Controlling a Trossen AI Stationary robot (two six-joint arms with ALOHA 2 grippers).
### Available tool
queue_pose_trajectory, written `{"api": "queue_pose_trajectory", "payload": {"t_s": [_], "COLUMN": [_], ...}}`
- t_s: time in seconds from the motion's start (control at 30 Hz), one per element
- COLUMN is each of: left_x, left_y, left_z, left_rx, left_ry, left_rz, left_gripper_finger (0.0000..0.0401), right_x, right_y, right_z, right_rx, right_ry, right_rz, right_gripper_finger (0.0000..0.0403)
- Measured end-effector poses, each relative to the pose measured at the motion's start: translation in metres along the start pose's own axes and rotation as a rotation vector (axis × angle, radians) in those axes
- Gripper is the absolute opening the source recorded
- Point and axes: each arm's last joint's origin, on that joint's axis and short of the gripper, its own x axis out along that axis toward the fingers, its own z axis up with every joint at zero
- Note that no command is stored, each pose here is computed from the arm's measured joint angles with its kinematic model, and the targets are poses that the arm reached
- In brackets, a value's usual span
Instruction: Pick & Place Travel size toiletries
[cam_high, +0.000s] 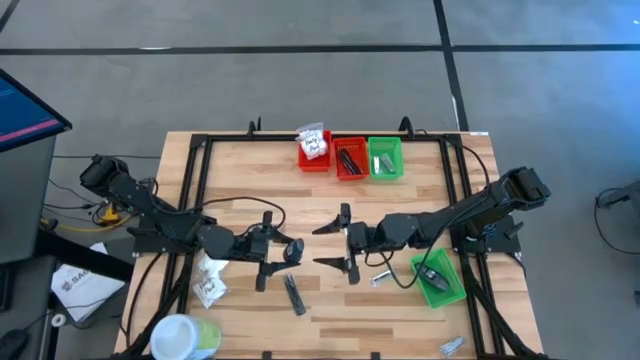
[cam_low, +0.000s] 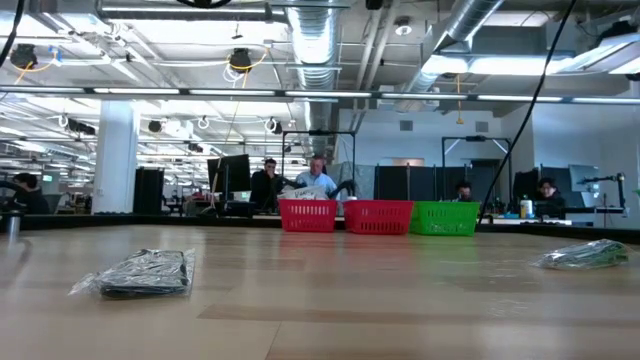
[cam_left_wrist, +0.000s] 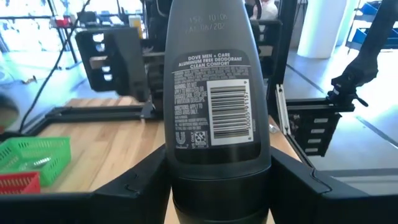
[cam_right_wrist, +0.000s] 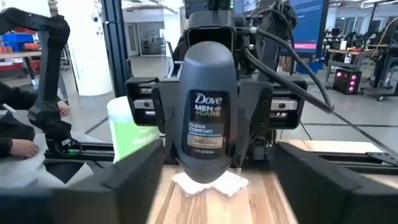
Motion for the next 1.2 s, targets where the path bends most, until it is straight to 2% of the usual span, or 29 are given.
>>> {"api": "queue_pose_trajectory", "payload": {"t_s": [0.13,0.23,0.63,0.93,1.2], "left_x": [0.003,0.008,0.019,0.04,0.034], "left_y": [0.003,0.006,0.02,0.015,0.018], "left_z": [0.002,0.003,0.008,-0.009,0.002], "left_rx": [0.004,0.01,0.003,0.022,0.034], "left_ry": [-0.025,-0.056,-0.119,-0.111,-0.181], "left_rz": [0.01,-0.025,-0.065,-0.073,-0.056], "left_gripper_finger": [0.0201,0.0201,0.0201,0.0201,0.0201], "right_x": [0.0,0.0,0.001,0.001,0.001], "right_y": [0.0,0.0,-0.003,-0.003,-0.002], "right_z": [0.005,0.005,0.005,0.005,0.003], "right_rx": [-0.004,-0.011,-0.006,0.002,0.001], "right_ry": [-0.049,-0.047,-0.05,-0.048,-0.032], "right_rz": [0.0,0.0,-0.01,-0.011,-0.008], "right_gripper_finger": [0.0365,0.0394,0.036,0.0359,0.0358]}}
